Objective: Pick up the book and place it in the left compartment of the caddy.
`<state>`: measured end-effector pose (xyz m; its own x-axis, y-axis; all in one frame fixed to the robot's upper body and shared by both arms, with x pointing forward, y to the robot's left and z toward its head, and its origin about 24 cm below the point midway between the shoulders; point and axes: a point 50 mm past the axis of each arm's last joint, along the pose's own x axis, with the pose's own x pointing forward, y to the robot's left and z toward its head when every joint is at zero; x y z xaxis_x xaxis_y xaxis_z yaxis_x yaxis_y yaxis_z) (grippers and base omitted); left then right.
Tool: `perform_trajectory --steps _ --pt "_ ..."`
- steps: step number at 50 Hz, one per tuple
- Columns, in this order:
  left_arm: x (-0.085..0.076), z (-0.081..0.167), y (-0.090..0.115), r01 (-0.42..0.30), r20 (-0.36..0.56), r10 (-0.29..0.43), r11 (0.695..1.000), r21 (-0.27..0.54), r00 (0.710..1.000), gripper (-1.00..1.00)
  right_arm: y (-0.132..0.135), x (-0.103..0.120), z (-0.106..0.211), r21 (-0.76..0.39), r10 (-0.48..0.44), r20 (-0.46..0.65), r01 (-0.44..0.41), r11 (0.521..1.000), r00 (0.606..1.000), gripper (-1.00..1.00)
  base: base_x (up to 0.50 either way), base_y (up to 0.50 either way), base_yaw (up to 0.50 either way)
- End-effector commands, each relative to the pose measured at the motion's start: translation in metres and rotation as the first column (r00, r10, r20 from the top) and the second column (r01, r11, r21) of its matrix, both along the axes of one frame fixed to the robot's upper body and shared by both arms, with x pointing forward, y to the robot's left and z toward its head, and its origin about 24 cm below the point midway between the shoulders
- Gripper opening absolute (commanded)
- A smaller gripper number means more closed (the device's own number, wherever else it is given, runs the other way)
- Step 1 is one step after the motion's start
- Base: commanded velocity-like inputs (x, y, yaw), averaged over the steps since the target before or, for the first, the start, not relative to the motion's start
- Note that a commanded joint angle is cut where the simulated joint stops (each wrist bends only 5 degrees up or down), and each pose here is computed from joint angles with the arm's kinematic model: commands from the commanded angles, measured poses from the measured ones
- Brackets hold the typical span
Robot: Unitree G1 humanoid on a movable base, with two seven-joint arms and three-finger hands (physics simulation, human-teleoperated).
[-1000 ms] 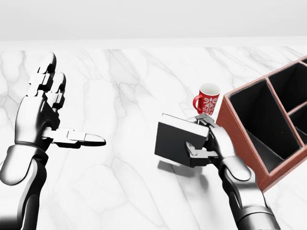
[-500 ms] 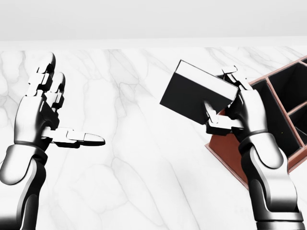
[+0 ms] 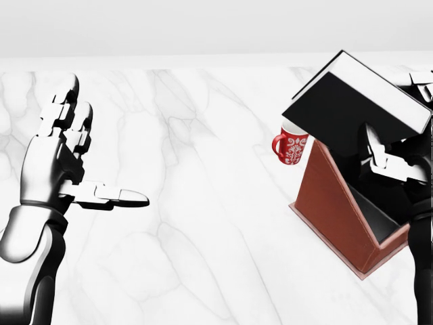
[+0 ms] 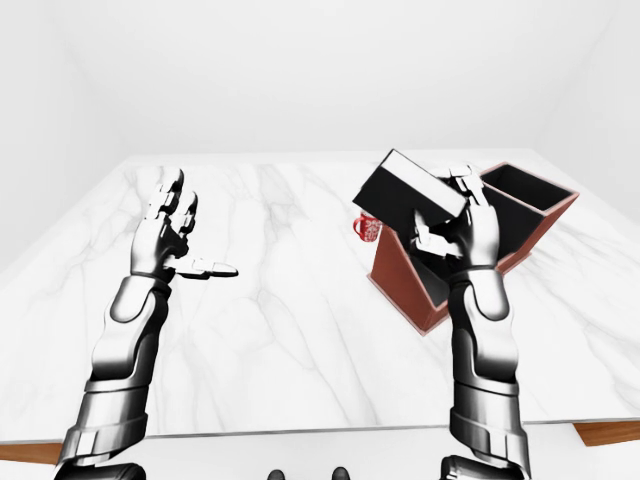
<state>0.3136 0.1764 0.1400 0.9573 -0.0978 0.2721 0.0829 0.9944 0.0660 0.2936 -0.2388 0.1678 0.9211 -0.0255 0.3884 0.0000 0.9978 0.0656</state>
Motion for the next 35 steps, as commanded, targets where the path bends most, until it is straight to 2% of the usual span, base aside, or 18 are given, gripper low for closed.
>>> perform_trajectory --steps 1,9,21,35 --pt "-0.001 0.001 -0.001 0.001 0.005 -0.001 1.0 0.001 1.0 1.0 -0.025 -0.015 0.008 -0.015 -0.097 0.032 0.098 0.995 0.995 -1.0 0.0 0.0 0.0" --pt "-0.001 -0.001 -0.002 0.005 -0.001 -0.005 1.0 0.001 1.0 1.0 -0.043 -0.02 -0.009 -0.027 -0.158 -0.041 0.157 0.987 0.987 -1.0 0.0 0.0 0.0" --pt "-0.002 -0.003 -0.003 0.008 -0.008 -0.008 1.0 0.002 1.0 1.0 -0.051 -0.008 -0.023 -0.023 -0.216 -0.126 0.215 0.976 0.968 -1.0 0.0 0.0 0.0" --pt "-0.002 -0.005 -0.004 0.01 -0.014 -0.01 1.0 0.003 1.0 1.0 -0.07 0.0 -0.059 -0.023 -0.276 -0.301 0.282 0.959 0.913 -1.0 0.0 0.0 0.0"
